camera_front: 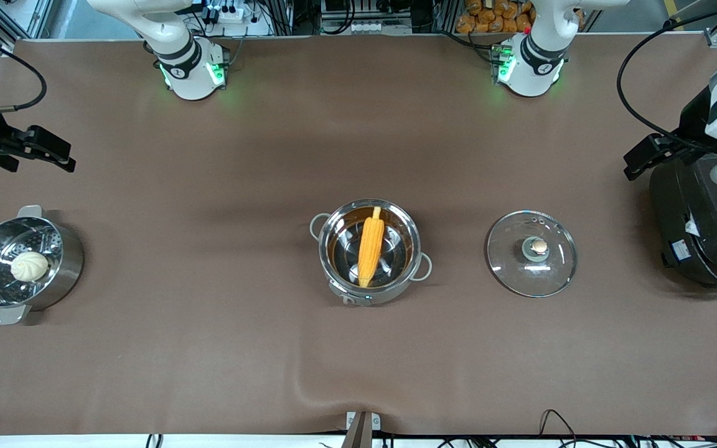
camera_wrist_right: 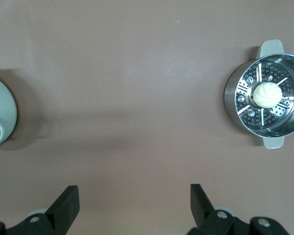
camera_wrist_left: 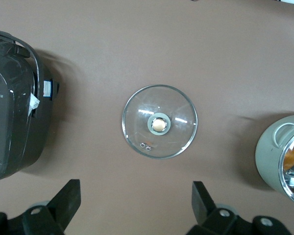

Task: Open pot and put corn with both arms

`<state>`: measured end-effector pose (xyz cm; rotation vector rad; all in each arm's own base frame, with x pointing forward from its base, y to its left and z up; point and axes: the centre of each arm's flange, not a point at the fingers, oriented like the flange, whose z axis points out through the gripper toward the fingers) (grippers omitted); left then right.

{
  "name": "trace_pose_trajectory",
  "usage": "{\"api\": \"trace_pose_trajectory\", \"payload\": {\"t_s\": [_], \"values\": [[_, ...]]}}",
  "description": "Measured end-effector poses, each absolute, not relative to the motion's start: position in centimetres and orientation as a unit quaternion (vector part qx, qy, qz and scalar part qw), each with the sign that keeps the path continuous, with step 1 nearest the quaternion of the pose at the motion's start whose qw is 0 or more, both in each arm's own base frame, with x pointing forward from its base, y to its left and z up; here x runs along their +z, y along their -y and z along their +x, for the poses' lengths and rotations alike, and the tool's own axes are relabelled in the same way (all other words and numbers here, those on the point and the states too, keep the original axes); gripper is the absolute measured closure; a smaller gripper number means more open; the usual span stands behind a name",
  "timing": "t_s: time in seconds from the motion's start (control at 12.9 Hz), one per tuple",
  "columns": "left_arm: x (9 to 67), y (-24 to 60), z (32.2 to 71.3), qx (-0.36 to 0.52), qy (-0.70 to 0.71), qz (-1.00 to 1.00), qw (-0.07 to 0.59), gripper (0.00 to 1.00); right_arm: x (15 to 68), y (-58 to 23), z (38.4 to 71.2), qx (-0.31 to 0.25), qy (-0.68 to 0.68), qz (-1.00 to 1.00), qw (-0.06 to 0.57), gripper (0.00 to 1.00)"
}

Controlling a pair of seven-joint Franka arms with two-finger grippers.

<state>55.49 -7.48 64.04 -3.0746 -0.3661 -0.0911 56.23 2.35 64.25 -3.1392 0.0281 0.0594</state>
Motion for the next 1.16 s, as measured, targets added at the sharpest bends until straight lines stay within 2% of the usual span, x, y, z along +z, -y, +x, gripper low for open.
{"api": "trace_pose_trajectory", "payload": {"t_s": [0.54,1.16], "values": [[63.5,7.51,55.17,-0.008,0.029,-0.999,0.027,0.0,64.22,-2.41,56.26,0.019,-0.009,-1.0,0.007,0.0],[63.46,7.48,54.95,0.001,0.019,-0.999,0.028,0.0,64.34,-2.33,55.66,0.036,-0.003,-0.999,0.006,0.0]]}}
